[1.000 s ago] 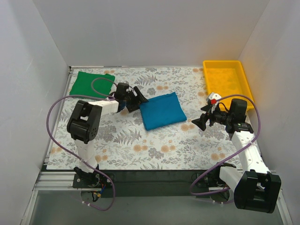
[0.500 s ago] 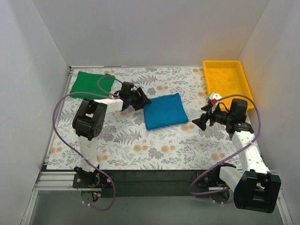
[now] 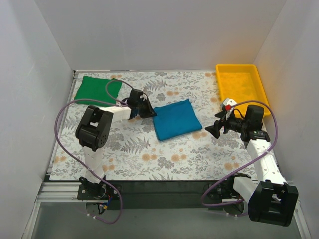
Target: Fold and stack the t-shirts
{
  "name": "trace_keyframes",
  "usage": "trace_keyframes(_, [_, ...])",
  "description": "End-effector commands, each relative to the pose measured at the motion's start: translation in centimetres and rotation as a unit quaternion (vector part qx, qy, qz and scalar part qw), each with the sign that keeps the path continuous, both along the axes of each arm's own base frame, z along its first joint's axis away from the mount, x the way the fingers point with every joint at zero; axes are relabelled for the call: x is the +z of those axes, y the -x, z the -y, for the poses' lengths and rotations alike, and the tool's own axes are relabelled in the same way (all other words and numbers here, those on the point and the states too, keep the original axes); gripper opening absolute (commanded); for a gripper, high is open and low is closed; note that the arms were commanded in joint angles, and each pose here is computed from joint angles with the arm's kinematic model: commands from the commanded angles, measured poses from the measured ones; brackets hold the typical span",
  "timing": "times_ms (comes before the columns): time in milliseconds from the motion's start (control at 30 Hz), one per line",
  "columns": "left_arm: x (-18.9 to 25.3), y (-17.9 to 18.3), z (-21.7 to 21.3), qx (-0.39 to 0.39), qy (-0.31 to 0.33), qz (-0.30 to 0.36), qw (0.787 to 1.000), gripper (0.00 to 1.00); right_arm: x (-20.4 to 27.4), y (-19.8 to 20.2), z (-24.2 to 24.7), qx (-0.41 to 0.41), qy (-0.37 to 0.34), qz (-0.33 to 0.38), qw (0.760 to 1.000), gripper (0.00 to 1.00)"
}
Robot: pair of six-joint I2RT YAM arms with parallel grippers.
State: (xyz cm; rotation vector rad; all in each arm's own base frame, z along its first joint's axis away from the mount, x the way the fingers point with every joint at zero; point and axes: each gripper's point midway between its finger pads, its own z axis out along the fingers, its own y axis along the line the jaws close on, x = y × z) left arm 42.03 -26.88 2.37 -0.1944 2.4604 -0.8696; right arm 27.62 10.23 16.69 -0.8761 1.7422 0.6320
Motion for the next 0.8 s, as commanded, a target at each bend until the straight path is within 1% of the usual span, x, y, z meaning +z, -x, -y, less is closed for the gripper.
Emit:
trace_keyframes(0, [3.9, -0.8, -4.2, 0.007, -0.099, 0.084, 0.992, 0.0, 0.9, -0.3, 0.0, 0.007, 0.001, 0.025, 1.0, 0.98])
trace_keyframes(67, [5.3, -1.7, -6.1, 0.018, -0.127, 0.11, 0.986, 0.0, 0.9, -0.3, 0.0, 0.007, 0.001, 0.025, 1.0, 0.98])
trace_keyframes(100, [6.3, -2.1, -7.5, 0.017, -0.164, 0.135, 0.977, 0.0, 1.0, -0.3, 0.0, 0.007, 0.0, 0.026, 1.0, 0.98])
trace_keyframes(233, [8.4, -3.8, -11.6, 0.032, -0.249, 0.171, 0.953, 0.0, 1.1, -0.3, -0.1, 0.009, -0.001, 0.026, 1.0, 0.98])
trace_keyframes(333, [10.1, -5.1, -14.9, 0.057, -0.285, 0.187, 0.938, 0.0, 1.1, -0.3, -0.1, 0.008, 0.0, 0.026, 1.0, 0.98])
trace_keyframes(433, [11.9, -6.3, -17.3, 0.08, -0.317, 0.204, 0.923, 0.0, 1.2, -0.3, -0.1, 0.01, -0.002, 0.025, 1.0, 0.98])
trace_keyframes(500, [13.1, -7.1, -18.0, 0.088, -0.327, 0.216, 0.916, 0.0, 1.2, -0.2, -0.2, 0.012, -0.004, 0.025, 1.0, 0.98])
trace_keyframes(633, [15.1, -8.4, -19.8, 0.111, -0.372, 0.235, 0.891, 0.0, 1.4, -0.3, -0.2, 0.014, -0.005, 0.023, 1.0, 0.98])
trace_keyframes(767, [17.5, -9.7, -20.5, 0.127, -0.386, 0.263, 0.875, 0.0, 1.5, -0.2, -0.3, 0.017, -0.008, 0.02, 1.0, 0.98])
